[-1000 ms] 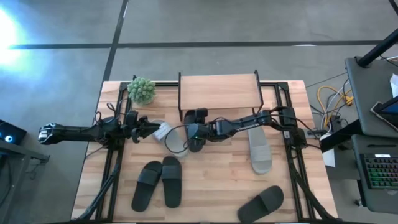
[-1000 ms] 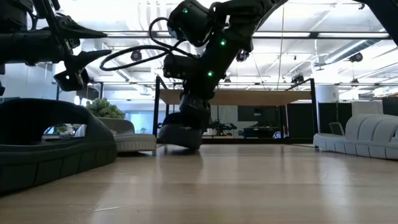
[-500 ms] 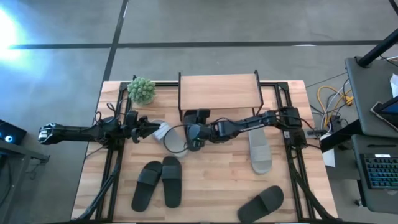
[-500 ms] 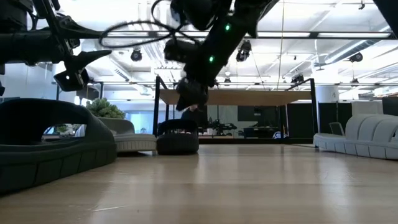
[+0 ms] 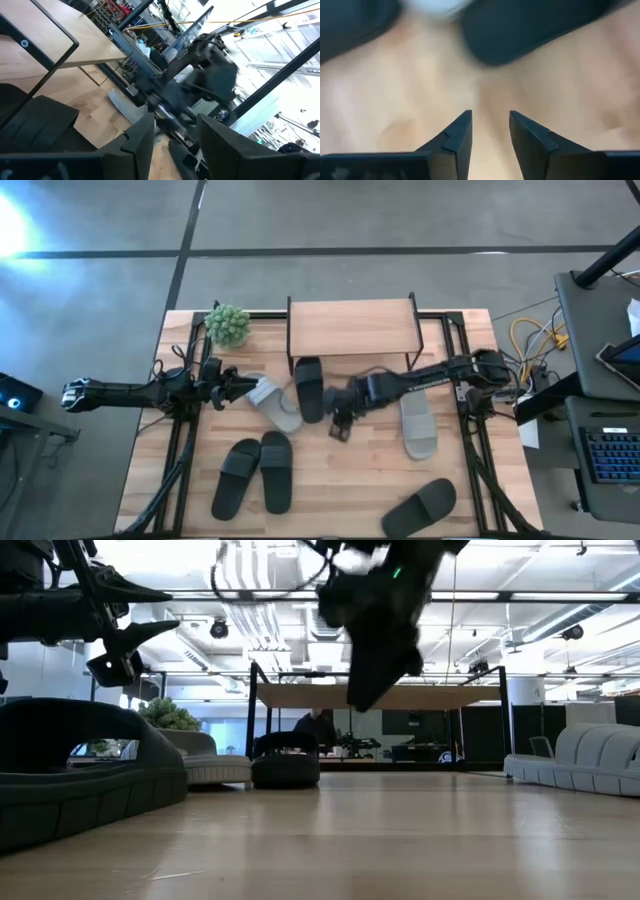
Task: Pick and place slides into the shelf
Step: Put the black slide under the shelf
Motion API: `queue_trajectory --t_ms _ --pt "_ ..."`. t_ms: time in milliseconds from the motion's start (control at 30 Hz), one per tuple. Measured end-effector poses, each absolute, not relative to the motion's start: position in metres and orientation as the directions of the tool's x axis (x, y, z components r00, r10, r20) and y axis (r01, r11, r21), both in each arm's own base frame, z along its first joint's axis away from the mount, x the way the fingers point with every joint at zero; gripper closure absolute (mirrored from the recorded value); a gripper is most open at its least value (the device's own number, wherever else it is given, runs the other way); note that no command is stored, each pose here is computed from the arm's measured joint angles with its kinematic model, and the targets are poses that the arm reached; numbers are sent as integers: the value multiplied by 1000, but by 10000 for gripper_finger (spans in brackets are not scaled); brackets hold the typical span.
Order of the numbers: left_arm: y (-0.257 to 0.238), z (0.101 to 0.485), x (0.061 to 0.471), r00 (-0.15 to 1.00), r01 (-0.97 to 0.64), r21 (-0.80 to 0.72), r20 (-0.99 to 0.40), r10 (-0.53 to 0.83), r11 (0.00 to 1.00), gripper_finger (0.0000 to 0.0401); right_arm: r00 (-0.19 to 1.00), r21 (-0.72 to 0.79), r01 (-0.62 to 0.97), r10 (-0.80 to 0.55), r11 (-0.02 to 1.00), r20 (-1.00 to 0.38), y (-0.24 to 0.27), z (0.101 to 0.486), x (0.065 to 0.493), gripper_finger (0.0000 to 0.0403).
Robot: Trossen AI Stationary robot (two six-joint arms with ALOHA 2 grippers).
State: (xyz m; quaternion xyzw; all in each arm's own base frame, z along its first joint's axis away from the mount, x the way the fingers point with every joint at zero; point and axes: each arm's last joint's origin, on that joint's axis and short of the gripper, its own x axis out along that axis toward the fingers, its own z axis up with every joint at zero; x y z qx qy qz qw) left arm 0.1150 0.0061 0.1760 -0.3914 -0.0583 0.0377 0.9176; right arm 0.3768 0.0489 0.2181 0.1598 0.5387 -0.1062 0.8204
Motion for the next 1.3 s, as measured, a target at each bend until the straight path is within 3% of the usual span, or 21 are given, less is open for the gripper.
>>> queue_trajectory --t_ms 167,367,500,733,900,967,1100,1300 --pt "6 176 115 990 -23 -723 78 115 691 267 417 219 268 92 938 -904 83 240 360 294" --pt "6 176 115 990 -22 -723 80 115 691 267 357 255 397 108 882 -928 121 271 315 296" --pt "6 177 115 990 -23 -713 80 114 701 267 336 288 518 118 805 -934 152 281 287 296" --pt "6 177 115 990 -29 -679 80 114 733 267 212 266 755 159 600 -964 208 268 252 299" --pt "6 177 115 990 -28 -679 82 114 733 267 88 179 856 203 486 -975 243 250 239 299" --pt "6 177 115 990 -28 -679 82 114 734 267 -13 86 883 206 461 -978 254 241 235 299" --pt "6 177 115 990 -29 -679 81 114 734 267 -218 -131 893 158 430 -963 270 229 231 299" --pt "6 177 115 990 -29 -679 81 114 734 267 -337 -292 869 46 399 -940 285 235 242 298"
